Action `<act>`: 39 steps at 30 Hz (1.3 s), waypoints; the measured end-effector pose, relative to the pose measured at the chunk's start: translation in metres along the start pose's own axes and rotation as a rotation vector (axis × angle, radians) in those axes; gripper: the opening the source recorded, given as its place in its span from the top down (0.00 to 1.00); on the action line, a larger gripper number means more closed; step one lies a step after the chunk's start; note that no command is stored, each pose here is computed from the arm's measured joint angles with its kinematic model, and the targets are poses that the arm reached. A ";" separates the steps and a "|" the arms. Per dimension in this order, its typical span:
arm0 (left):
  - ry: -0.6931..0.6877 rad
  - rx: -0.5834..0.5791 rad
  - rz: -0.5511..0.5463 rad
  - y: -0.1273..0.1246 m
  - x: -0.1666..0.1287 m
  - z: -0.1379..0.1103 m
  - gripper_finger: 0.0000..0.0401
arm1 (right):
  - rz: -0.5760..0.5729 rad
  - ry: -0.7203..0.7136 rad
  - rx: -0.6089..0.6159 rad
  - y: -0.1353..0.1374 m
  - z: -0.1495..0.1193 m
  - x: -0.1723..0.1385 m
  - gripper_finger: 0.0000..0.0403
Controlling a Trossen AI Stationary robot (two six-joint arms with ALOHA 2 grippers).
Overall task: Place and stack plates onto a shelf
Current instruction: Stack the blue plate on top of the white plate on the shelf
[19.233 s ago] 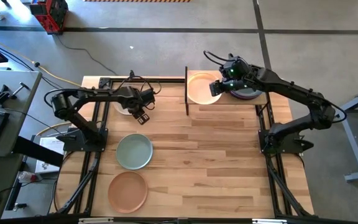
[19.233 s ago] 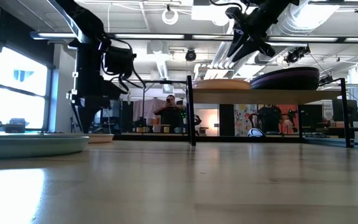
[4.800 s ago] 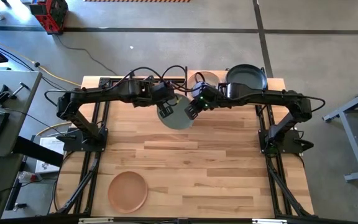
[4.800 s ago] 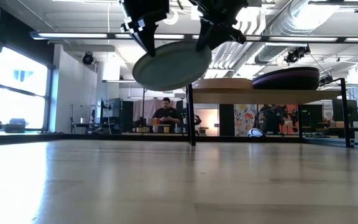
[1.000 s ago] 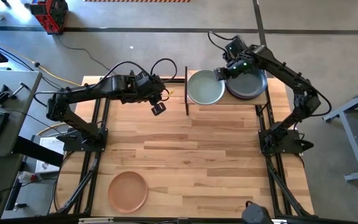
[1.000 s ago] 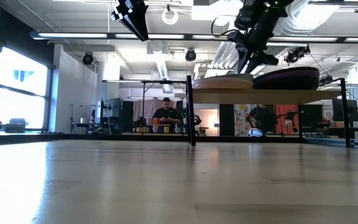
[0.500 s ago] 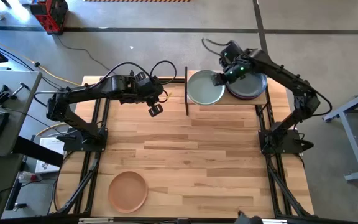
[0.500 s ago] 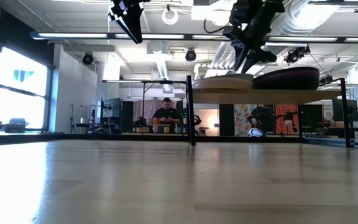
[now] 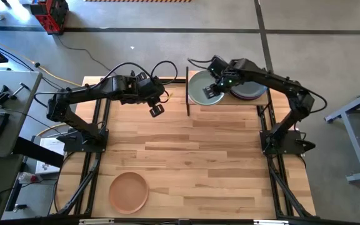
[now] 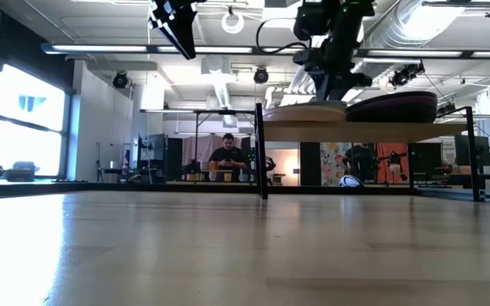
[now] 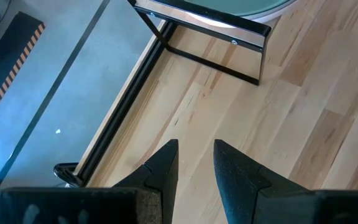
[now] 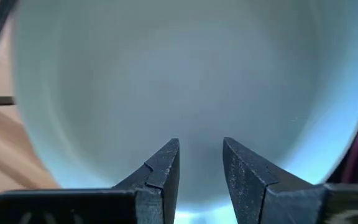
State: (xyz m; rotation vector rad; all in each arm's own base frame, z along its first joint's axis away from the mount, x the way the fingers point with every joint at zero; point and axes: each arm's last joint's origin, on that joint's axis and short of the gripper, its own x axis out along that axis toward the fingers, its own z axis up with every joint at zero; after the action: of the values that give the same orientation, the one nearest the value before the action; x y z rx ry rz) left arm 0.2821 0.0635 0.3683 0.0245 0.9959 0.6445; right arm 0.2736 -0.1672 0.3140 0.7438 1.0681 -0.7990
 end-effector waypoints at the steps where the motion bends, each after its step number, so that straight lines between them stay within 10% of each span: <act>1: 0.000 0.000 0.000 0.000 0.000 0.000 0.78 | -0.010 0.002 0.004 0.000 0.000 0.001 0.75; 39: 0.001 0.001 0.000 0.000 0.000 0.000 0.78 | -0.062 -0.005 0.114 -0.020 0.016 0.015 0.75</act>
State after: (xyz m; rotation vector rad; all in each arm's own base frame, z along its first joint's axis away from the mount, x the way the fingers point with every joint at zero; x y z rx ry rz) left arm 0.2821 0.0635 0.3682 0.0251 0.9968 0.6440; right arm 0.2675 -0.1939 0.3016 0.8073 1.0520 -0.9207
